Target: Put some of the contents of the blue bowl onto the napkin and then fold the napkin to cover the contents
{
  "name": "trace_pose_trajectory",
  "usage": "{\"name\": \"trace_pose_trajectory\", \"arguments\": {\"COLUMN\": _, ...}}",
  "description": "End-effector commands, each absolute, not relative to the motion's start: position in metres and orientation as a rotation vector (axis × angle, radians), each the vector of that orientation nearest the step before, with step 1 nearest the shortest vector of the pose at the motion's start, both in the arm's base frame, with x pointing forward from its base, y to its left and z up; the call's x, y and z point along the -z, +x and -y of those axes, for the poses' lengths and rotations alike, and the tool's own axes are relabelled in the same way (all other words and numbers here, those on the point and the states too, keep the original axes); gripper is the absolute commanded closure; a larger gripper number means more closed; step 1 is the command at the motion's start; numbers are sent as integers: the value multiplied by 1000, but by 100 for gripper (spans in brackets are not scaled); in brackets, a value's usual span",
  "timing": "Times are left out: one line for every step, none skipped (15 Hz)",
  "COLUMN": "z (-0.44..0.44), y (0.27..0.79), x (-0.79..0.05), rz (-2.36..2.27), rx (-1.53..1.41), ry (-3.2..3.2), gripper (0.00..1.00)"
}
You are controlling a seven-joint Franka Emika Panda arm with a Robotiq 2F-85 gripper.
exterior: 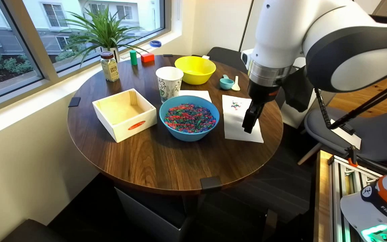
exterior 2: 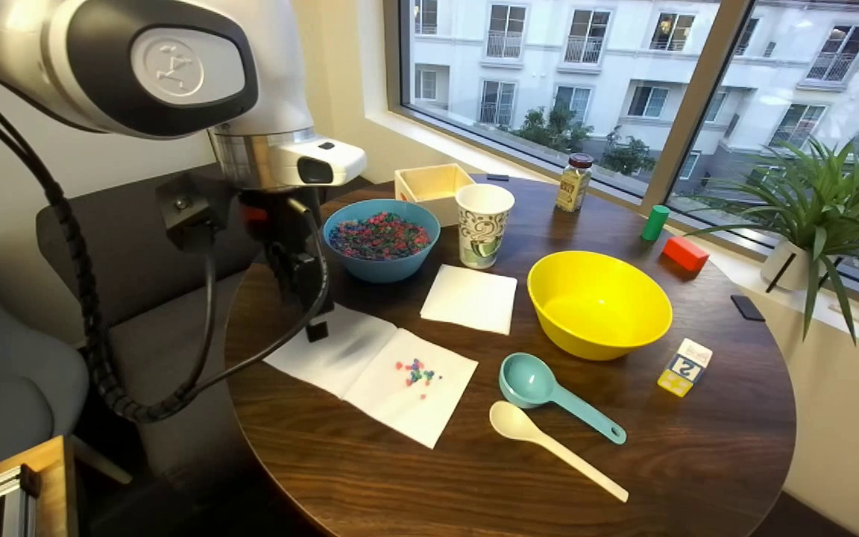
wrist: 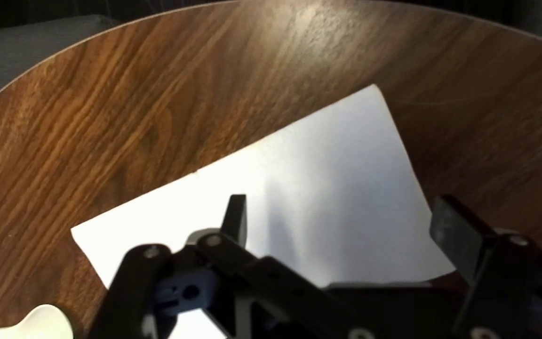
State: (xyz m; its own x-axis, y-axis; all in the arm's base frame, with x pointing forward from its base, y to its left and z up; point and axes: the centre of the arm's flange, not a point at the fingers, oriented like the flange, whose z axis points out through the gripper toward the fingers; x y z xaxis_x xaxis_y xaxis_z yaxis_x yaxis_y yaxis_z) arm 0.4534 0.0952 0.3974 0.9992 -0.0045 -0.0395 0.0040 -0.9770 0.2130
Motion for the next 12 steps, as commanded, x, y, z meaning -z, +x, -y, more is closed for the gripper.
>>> {"name": "trace_pose_trajectory", "arguments": {"z": -101, "y": 440, "x": -382, "rz": -111, "rx": 76, "ry": 2874, "gripper": 0}}
{"name": "trace_pose_trajectory", "arguments": {"z": -102, "y": 439, "x": -379, "rz": -129, "rx": 84, "ry": 2870, "gripper": 0}}
{"name": "trace_pose_trajectory", "arguments": {"z": -102, "y": 438, "x": -377, "rz": -144, "rx": 90, "ry": 2866, "gripper": 0}}
{"name": "trace_pose_trajectory", "arguments": {"z": -102, "y": 438, "x": -375, "rz": -154, "rx": 96, "ry": 2862, "gripper": 0}}
{"name": "trace_pose_trajectory", "arguments": {"z": -101, "y": 438, "x": -374, "rz": -163, "rx": 98, "ry": 2862, "gripper": 6}}
{"name": "trace_pose_trajectory", "arguments": {"z": -101, "y": 438, "x": -373, "rz": -175, "rx": 101, "ry": 2860, "gripper": 18}}
{"name": "trace_pose_trajectory", "arguments": {"z": -101, "y": 439, "x": -372, "rz": -184, "rx": 104, "ry": 2859, "gripper": 32}}
{"name": "trace_pose_trajectory", "arguments": {"z": -101, "y": 440, "x": -372, "rz": -191, "rx": 107, "ry": 2859, "gripper": 42}}
{"name": "trace_pose_trajectory", "arguments": {"z": -101, "y": 440, "x": -371, "rz": -202, "rx": 110, "ry": 2859, "gripper": 50}}
{"name": "trace_pose_trajectory", "arguments": {"z": -101, "y": 440, "x": -371, "rz": -209, "rx": 113, "ry": 2858, "gripper": 55}}
{"name": "trace_pose_trajectory", "arguments": {"z": -101, "y": 441, "x": -370, "rz": -216, "rx": 115, "ry": 2858, "gripper": 42}}
{"name": "trace_pose_trajectory", "arguments": {"z": -101, "y": 441, "x": -370, "rz": -223, "rx": 118, "ry": 2859, "gripper": 19}}
